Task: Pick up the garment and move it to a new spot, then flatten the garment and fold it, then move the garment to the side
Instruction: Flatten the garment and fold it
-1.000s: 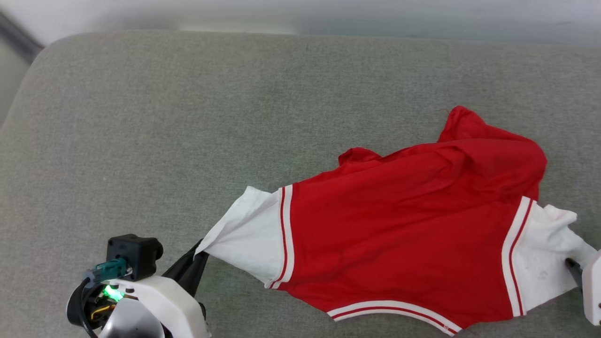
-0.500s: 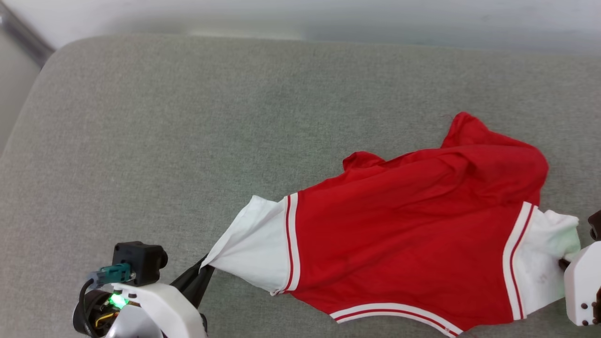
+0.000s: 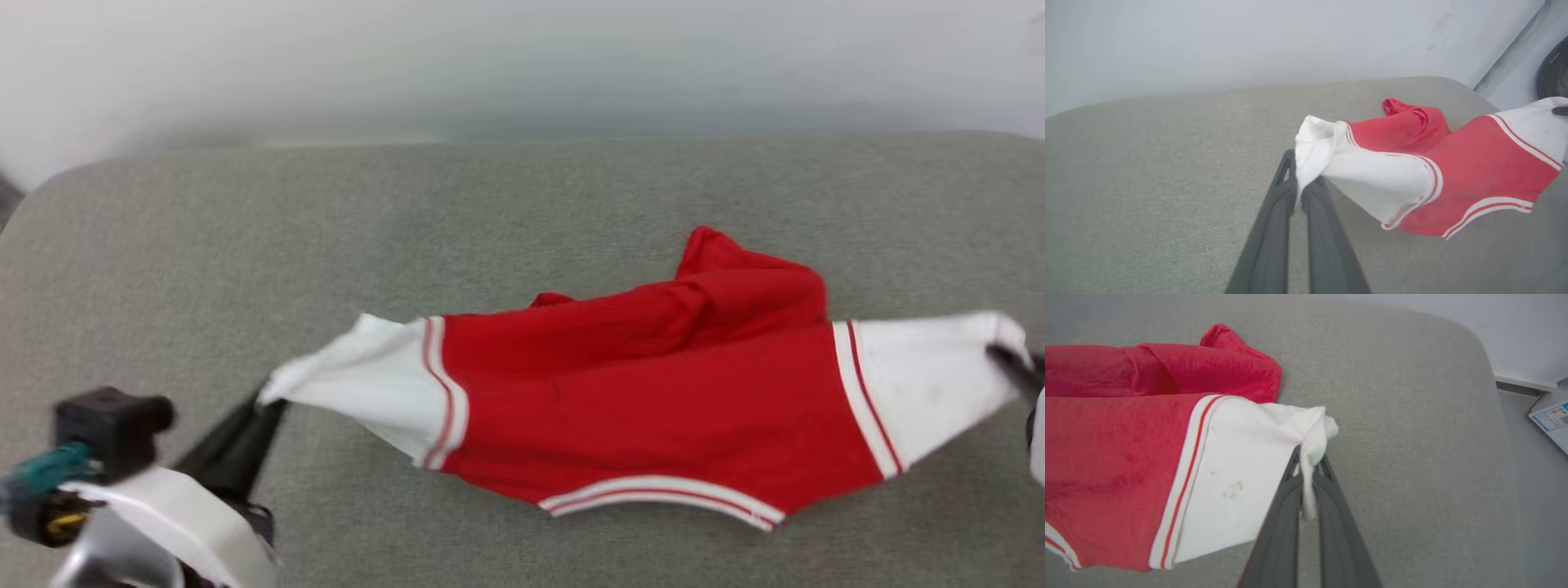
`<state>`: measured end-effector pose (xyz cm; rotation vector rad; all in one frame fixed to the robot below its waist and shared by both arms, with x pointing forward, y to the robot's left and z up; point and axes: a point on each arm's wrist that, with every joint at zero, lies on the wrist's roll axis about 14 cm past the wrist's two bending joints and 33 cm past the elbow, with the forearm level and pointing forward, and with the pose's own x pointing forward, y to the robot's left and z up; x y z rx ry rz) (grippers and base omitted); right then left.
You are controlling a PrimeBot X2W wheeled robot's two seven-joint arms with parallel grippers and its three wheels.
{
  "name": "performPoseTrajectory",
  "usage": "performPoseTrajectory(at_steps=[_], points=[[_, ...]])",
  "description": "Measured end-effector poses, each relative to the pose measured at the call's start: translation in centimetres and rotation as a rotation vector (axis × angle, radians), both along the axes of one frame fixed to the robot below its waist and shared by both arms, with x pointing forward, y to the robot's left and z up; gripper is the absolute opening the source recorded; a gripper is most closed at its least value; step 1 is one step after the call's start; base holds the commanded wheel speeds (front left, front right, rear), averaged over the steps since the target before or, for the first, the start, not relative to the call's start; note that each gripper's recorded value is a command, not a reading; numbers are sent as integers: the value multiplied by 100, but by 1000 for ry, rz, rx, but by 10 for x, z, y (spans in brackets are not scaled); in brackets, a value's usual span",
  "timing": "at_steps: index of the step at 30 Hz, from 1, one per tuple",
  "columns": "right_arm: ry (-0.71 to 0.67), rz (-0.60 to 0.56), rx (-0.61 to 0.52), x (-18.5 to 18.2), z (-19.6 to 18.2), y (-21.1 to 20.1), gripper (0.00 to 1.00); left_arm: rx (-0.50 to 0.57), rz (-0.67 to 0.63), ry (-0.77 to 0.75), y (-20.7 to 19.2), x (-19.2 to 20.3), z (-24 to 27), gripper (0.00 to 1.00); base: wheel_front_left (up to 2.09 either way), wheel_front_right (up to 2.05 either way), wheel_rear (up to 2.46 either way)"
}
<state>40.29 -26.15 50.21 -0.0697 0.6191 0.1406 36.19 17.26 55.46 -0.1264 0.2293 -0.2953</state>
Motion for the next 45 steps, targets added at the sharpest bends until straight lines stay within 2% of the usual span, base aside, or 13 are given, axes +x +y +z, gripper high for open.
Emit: performPoseTrajectory(at_steps=[9,14,20,30,36,45], points=[[-379,-12,7,9,138,-5,0,10,-14,-344,9,21,107,0,0,0,0],[-522,-7,29,14,185,-1,0,23,-17,-513,12,26,164,0,0,0,0],[-641,15,50,32,224,8,0,63,-20,-655,14,40,214,0,0,0,0],[-770,5,5,94,261,9,0,70,1,-728,27,109,248,0,0,0,0],[-781,17,-11,149,259,18,0,112,5,-713,33,167,247,0,0,0,0],[-913,-16,-41,224,263,19,0,178,44,-734,43,244,245,0,0,0,0]])
